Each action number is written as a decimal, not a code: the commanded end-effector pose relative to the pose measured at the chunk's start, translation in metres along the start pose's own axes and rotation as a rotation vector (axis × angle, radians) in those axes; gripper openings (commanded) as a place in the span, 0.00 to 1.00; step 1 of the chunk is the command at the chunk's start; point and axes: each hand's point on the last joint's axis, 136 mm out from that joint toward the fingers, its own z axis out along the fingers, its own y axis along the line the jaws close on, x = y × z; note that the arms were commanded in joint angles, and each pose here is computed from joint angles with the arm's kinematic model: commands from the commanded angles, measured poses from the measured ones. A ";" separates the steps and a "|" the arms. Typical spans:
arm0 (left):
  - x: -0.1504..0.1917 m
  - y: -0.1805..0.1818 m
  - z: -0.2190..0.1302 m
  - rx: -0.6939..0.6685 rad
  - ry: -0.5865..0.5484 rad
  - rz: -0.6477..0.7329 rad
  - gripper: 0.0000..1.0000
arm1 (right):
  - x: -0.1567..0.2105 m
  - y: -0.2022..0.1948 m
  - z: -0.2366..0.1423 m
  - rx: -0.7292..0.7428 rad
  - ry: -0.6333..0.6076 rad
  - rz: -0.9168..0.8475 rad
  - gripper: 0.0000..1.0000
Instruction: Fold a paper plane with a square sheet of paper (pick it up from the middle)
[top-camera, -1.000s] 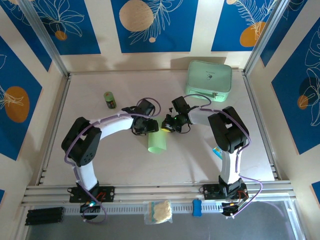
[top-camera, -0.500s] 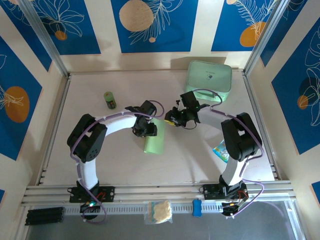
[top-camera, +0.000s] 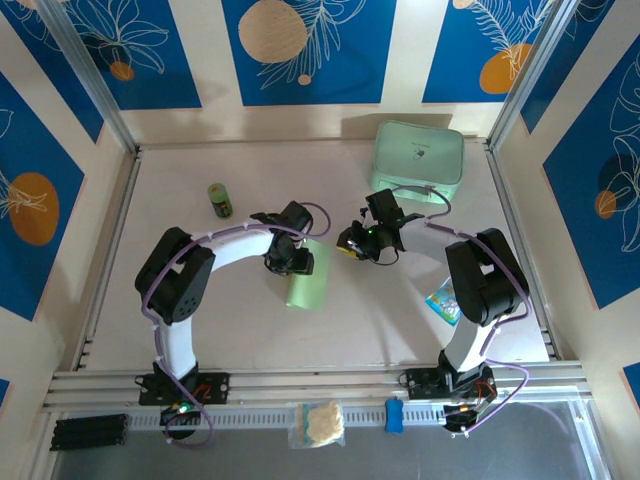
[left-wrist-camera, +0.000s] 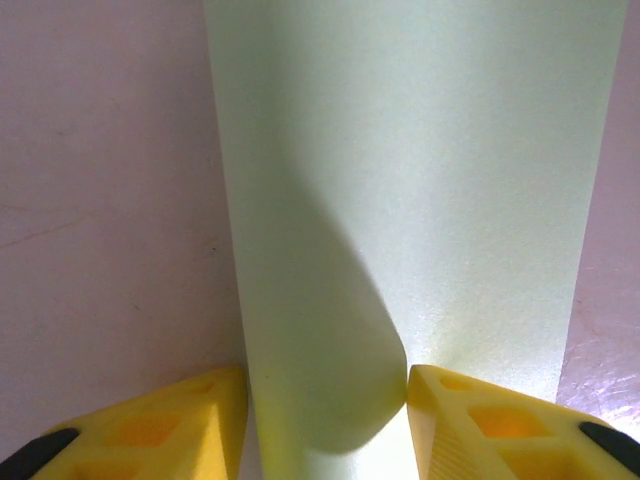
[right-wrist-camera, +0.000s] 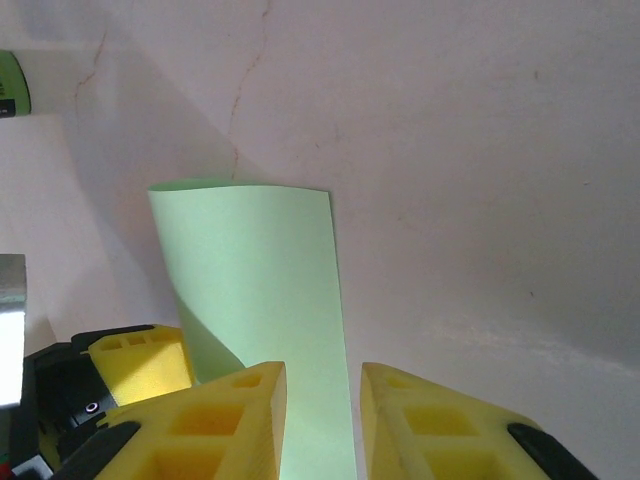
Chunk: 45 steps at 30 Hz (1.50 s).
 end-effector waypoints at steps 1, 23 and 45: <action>0.008 0.009 0.007 -0.019 0.034 -0.035 0.46 | 0.008 0.000 -0.001 0.010 0.012 -0.004 0.26; 0.025 0.018 0.023 -0.007 0.084 0.008 0.46 | 0.015 -0.009 -0.017 0.011 -0.040 0.004 0.25; 0.035 0.026 0.040 -0.040 0.158 0.101 0.46 | 0.025 -0.010 -0.011 0.003 -0.020 -0.008 0.24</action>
